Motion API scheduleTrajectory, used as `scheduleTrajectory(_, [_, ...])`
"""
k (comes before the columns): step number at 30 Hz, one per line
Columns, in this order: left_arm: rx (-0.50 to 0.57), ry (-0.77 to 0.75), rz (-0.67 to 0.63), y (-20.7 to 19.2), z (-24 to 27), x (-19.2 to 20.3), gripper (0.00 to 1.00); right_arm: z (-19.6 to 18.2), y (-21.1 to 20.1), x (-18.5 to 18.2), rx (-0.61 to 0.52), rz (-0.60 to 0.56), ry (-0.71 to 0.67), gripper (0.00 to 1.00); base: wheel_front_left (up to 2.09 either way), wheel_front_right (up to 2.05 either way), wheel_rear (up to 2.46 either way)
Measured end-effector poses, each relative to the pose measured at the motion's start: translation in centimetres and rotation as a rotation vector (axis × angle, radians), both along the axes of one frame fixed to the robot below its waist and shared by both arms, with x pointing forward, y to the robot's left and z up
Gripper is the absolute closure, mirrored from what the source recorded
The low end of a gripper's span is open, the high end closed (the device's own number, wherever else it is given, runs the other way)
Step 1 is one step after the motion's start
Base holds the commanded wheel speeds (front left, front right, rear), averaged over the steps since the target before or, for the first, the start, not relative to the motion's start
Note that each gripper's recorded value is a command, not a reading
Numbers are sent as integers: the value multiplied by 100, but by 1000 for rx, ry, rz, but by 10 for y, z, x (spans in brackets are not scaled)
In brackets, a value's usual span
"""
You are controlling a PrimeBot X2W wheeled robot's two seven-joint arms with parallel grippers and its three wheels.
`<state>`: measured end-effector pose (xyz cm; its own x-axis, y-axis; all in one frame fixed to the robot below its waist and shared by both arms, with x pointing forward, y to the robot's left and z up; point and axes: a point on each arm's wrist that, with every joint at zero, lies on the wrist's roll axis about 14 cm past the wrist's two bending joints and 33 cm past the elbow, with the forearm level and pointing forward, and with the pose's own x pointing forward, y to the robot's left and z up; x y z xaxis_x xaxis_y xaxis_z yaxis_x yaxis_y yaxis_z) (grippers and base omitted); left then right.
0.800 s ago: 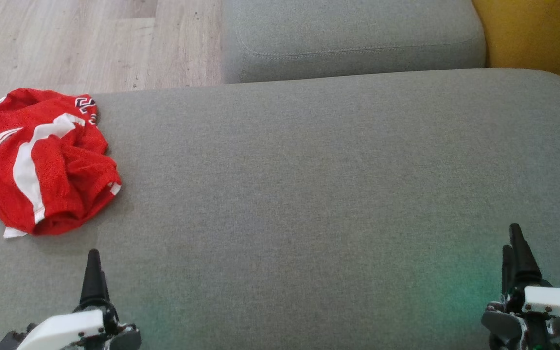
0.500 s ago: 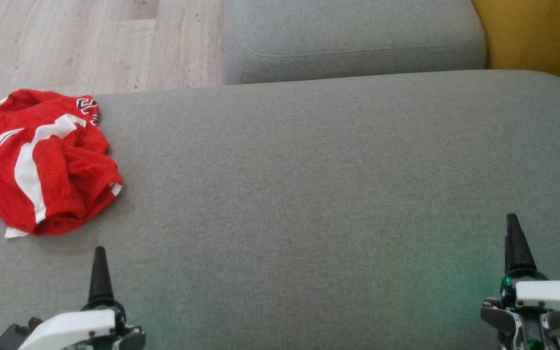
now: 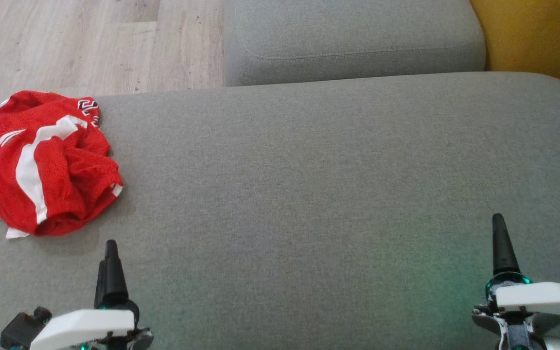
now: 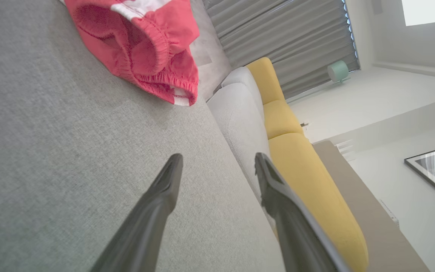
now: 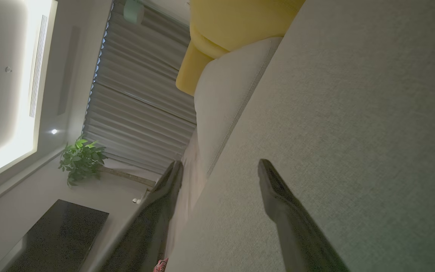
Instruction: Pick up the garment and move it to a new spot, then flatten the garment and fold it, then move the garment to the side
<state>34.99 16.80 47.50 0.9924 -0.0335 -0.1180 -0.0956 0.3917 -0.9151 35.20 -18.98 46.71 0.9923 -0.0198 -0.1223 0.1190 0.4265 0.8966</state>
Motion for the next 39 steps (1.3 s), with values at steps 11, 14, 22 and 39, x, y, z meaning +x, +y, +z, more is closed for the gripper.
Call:
scheduleTrajectory(11, [183,-20,-34,-7,1,-4,0,3,10,-2,-169,45,-14,0,0,0,0])
scheduleTrajectory(14, [233,-18,-37,-7,0,-7,0,5,14,-1,-214,63,-23,0,0,0,0])
scheduleTrajectory(22, [359,-20,-54,-10,-4,-12,0,10,19,1,-332,83,-50,0,0,0,0])
scheduleTrajectory(39, [573,-27,-50,-7,-5,-16,0,12,31,0,-552,137,-84,0,0,0,0])
